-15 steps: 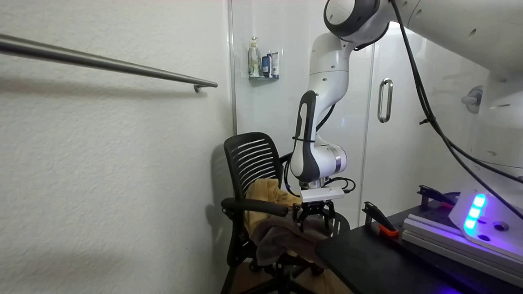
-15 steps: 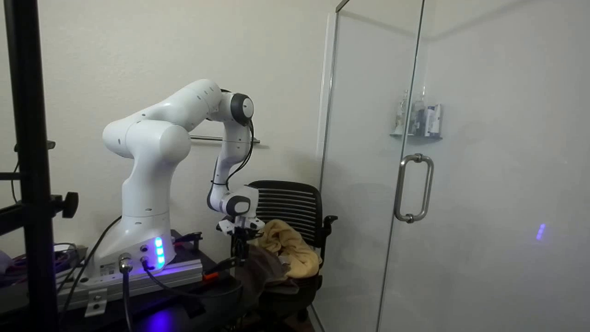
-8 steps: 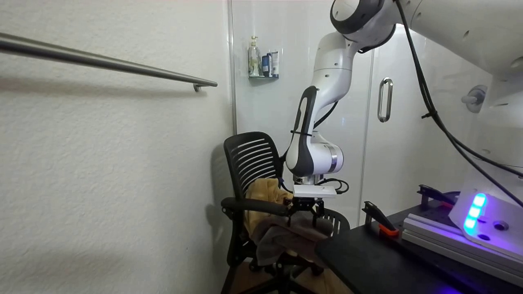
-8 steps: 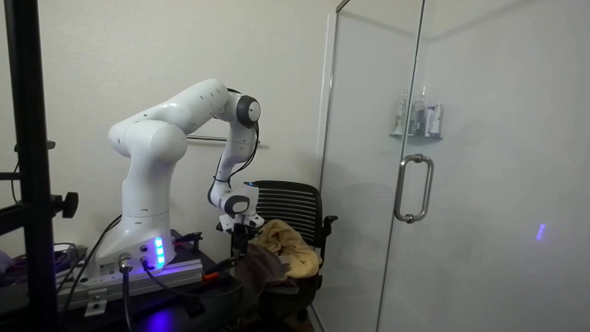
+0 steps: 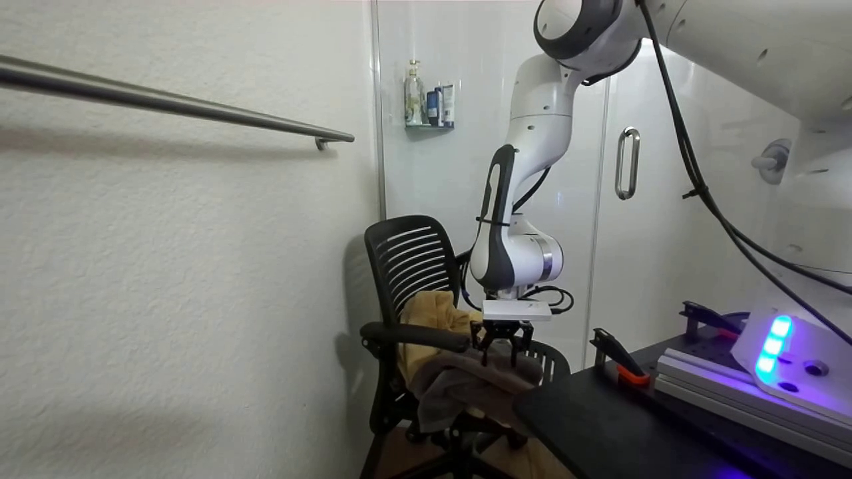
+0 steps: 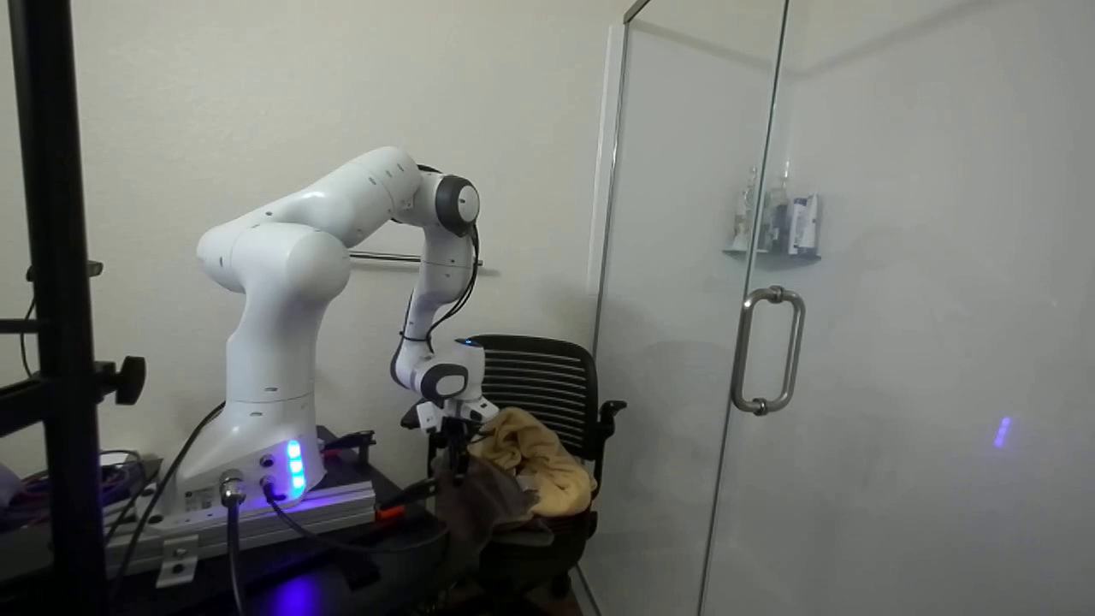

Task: Hang the grey towel on the back of the chair

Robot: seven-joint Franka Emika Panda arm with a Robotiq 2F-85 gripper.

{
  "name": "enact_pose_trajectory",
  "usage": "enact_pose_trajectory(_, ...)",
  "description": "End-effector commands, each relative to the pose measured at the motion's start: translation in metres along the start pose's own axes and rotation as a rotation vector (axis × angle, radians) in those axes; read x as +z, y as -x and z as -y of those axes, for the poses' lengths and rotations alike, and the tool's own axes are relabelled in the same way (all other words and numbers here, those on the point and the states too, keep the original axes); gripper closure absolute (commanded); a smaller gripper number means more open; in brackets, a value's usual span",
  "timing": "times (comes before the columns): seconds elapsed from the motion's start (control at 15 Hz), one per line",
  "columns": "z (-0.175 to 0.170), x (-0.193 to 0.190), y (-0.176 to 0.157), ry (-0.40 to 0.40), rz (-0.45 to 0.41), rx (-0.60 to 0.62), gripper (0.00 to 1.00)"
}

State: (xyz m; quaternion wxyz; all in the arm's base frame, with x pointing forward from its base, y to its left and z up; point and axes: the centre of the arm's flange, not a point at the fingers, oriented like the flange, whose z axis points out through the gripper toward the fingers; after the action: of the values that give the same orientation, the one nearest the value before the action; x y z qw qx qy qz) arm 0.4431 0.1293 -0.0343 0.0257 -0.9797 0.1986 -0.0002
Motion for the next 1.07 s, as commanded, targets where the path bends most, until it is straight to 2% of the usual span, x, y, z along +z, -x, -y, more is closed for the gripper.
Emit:
enact_pose_trajectory(0.0,-0.005,0.003,-0.001,0.043,-0.031,0.063,0.61)
enact_pose_trajectory(0.2,-0.007,0.005,0.001,0.057,-0.007,0.11,0.82)
enact_pose_trajectory(0.27,-0.006,0.006,0.004,0.065,0.025,0.117,0.89)
enact_pose_trajectory(0.4,-0.006,0.011,0.014,0.08,0.165,0.106,1.0)
enact_pose_trajectory(0.6,-0.004,0.018,0.027,0.088,0.308,0.099,1.0)
enact_pose_trajectory(0.73,0.0,0.02,0.03,0.064,0.336,0.103,1.0)
enact_pose_trajectory(0.8,-0.008,-0.014,-0.006,0.067,0.332,0.096,1.0)
enact_pose_trajectory(1.0,-0.016,-0.052,-0.034,0.026,0.287,0.126,1.0)
